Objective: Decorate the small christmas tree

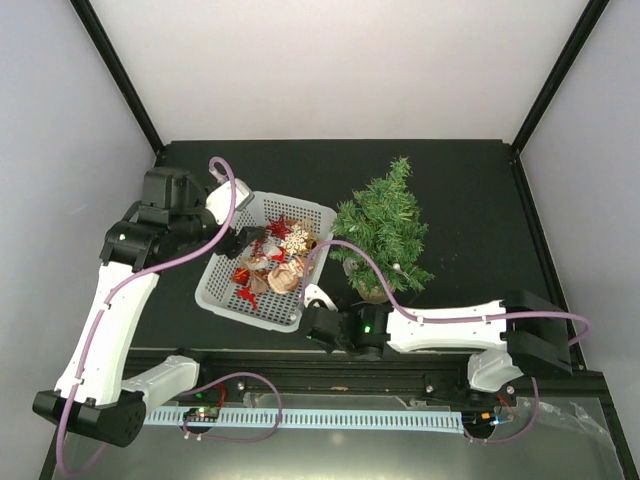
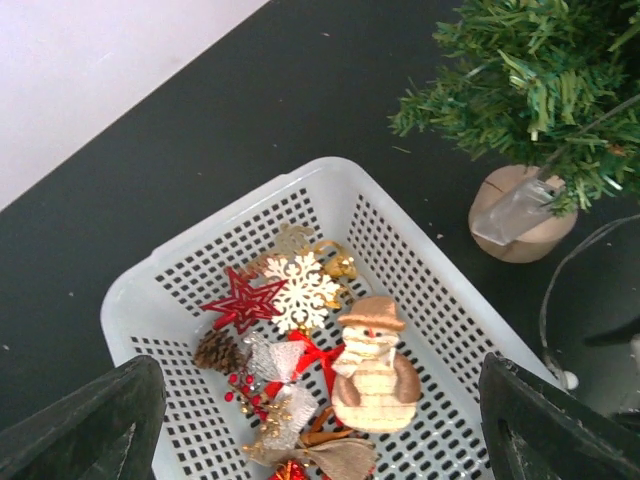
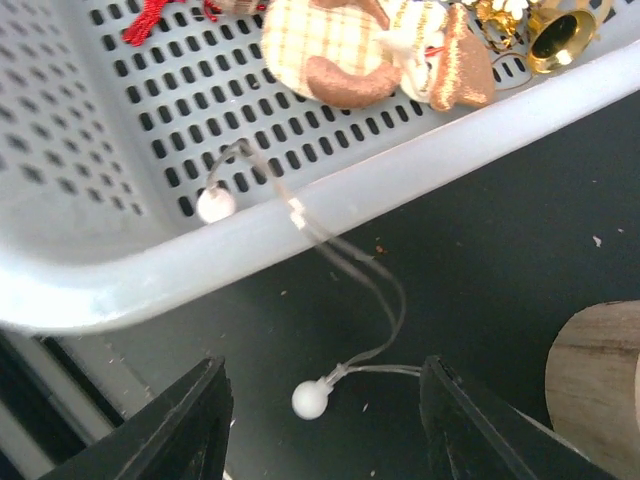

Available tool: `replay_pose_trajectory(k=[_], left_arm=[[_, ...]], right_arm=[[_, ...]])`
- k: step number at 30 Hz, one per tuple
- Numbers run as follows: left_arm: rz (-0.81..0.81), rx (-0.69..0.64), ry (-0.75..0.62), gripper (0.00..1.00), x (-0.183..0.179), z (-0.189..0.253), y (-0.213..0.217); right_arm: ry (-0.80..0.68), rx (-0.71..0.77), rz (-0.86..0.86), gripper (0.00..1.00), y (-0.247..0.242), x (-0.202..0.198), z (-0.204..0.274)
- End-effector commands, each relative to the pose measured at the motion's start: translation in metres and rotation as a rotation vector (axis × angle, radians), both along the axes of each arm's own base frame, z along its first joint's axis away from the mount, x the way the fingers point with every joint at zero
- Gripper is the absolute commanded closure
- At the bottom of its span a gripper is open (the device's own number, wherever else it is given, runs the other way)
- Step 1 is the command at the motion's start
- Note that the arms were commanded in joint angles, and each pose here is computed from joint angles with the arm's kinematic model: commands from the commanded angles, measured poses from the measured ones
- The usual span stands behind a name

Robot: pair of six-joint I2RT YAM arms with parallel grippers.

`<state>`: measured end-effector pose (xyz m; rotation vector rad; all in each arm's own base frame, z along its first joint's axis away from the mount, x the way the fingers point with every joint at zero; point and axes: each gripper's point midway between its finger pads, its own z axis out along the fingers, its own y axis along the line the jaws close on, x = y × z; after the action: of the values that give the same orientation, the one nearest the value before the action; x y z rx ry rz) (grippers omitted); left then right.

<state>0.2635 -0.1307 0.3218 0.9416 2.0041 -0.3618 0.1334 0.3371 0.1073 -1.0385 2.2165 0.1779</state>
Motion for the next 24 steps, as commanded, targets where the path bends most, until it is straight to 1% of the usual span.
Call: replay_pose_trajectory(k=[1, 8, 9, 12, 17, 18, 20, 24], left_arm=[[-0.032, -0.049, 0.031, 0.15, -0.017, 0.008, -0.007], [-0.046, -0.072, 0.037, 0.14, -0.026, 0.007, -0.009], [-0.05, -0.074, 0.039, 0.14, -0.027, 0.007, -0.01], [-0.051, -0.077, 0.041, 0.14, -0.028, 0.005, -0.01], [-0.06, -0.098, 0.044, 0.14, -0.031, 0.004, -0.012], [-0.063, -0.101, 0.048, 0.14, -0.032, 0.003, -0.013], [-0.064, -0.106, 0.053, 0.14, -0.032, 0.002, -0.014], [-0.056, -0.104, 0.049, 0.14, -0.034, 0.001, -0.012]], right_arm=[[-0.01, 0.054, -0.025, 0.48, 0.01, 0.018, -0.001], [0.009, 0.06, -0.02, 0.5, 0.018, 0.037, -0.01], [0.012, 0.062, -0.013, 0.52, 0.02, 0.037, -0.011], [0.015, 0.065, 0.006, 0.64, 0.026, 0.037, -0.01], [0.037, 0.077, 0.035, 0.92, 0.029, 0.032, -0.009], [0.04, 0.086, 0.038, 0.96, 0.029, 0.031, -0.006], [0.043, 0.104, 0.041, 0.99, 0.027, 0.029, 0.001], [0.036, 0.144, 0.053, 0.99, 0.019, 0.024, 0.024]])
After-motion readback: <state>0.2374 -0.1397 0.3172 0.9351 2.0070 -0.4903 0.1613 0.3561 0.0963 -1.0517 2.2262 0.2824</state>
